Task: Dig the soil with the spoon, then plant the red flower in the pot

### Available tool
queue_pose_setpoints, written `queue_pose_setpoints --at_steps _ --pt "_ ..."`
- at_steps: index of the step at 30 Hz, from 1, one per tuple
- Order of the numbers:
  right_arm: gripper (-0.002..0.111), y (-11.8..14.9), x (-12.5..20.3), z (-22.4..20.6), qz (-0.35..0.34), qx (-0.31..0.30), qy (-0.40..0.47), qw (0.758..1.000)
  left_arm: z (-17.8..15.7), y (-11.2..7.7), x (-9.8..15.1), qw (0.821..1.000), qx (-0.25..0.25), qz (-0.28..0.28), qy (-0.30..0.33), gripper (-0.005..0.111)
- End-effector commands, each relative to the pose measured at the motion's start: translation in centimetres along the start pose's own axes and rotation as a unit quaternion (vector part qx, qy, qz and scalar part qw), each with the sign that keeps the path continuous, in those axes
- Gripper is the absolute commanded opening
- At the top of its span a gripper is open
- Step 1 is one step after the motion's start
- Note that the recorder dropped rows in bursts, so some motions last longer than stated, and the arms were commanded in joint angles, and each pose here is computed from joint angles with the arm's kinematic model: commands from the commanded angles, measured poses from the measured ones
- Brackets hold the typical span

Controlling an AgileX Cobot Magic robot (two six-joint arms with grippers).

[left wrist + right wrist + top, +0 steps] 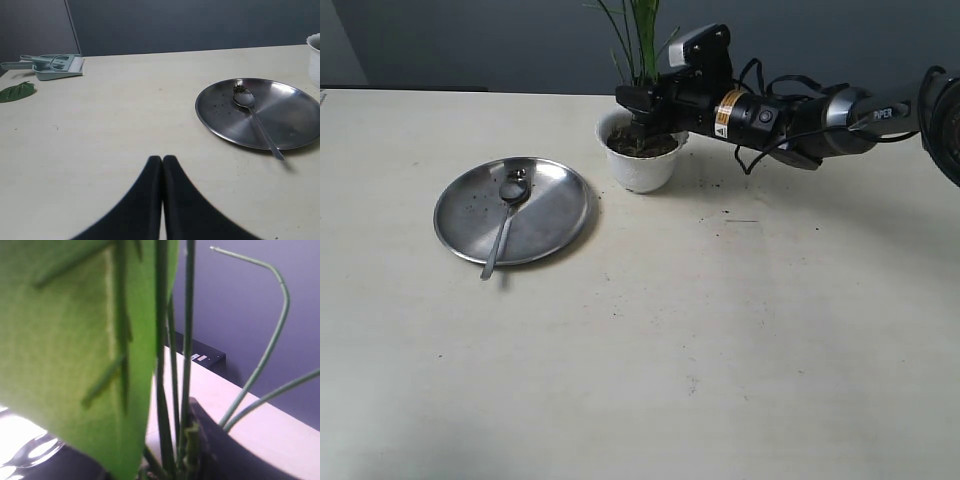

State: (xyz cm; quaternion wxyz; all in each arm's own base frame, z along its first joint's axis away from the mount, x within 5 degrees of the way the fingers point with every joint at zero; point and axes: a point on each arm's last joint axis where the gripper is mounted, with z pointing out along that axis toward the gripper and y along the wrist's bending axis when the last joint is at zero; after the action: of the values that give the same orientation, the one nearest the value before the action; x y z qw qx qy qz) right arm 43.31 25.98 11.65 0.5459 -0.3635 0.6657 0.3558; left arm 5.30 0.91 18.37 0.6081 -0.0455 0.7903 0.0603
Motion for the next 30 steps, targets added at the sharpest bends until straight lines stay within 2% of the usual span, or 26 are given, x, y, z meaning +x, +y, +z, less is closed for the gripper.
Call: queue_pose_setpoints --at_steps 1,13,21,25,30 --pt "0.044 -0.2 1.6 -0.2 -0.015 0.007 0.049 0.999 0.0 0.0 0.1 1.0 -0.001 0.001 -0.004 0.0" --pt "0.045 0.1 1.1 -0.2 -0.016 -0.006 0.032 0.999 0.0 0.0 0.1 1.0 -0.001 0.001 -0.004 0.0" --pt "0.045 0.2 -0.7 -0.5 -0.028 -0.003 0.019 0.999 0.0 0.0 0.1 1.0 -0.001 0.001 -0.004 0.0" --pt "0.052 0.2 -0.9 -0.5 -0.028 -0.001 0.018 0.999 0.0 0.0 0.1 1.0 -0.001 0.002 -0.004 0.0" --pt "0.053 0.2 -1.0 -0.5 -0.025 0.0 0.014 1.0 0.0 0.0 0.1 1.0 -0.001 0.002 -0.004 0.0"
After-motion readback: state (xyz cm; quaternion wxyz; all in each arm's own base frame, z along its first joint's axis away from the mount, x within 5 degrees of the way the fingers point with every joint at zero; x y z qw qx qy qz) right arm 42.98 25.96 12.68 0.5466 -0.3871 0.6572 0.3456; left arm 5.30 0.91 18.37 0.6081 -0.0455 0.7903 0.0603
